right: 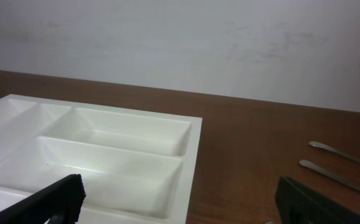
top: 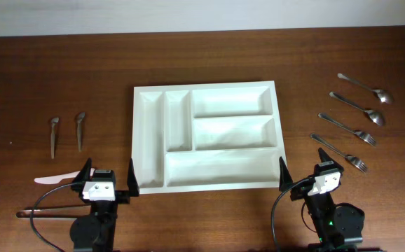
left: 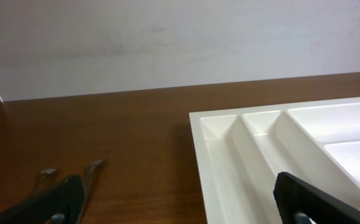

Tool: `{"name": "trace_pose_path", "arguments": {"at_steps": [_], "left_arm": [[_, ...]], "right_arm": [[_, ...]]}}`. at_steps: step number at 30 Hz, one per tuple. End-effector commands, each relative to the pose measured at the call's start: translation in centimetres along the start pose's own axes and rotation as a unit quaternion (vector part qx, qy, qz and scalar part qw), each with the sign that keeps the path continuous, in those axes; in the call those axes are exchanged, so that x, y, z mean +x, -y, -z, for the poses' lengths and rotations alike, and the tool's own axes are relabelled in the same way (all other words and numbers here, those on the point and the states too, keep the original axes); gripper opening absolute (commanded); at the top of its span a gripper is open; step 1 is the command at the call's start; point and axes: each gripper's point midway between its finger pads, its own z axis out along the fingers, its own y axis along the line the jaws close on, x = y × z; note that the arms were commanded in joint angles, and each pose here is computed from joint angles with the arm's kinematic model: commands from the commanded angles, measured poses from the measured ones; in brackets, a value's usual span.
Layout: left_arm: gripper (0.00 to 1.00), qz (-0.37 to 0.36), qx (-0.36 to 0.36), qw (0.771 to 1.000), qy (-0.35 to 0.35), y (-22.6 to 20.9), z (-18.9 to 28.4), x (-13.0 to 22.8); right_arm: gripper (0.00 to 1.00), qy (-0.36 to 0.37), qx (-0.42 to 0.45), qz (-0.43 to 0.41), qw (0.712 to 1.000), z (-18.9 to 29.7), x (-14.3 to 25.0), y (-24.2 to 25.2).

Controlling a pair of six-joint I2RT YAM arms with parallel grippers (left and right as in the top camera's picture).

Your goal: Pack container

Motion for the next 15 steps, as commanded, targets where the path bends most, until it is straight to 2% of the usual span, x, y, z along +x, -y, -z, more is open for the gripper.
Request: {"name": "trace_pose_path", "arguments": {"at_steps": [1, 15], "left_arm": [[0.99, -0.01, -0.006, 1.0, -0.001, -0.24, 0.0, 0.21], [0.99, -0.01, -0.006, 1.0, -0.001, -0.24, 0.0, 0.21]], "right_arm": [[0.99, -0.002, 0.001, -0.001, 1.0, 0.01, 0.21, -0.03], [1.0, -0.002, 0.001, 0.0, 1.0, 0.01, 0.2, -0.03]]}}
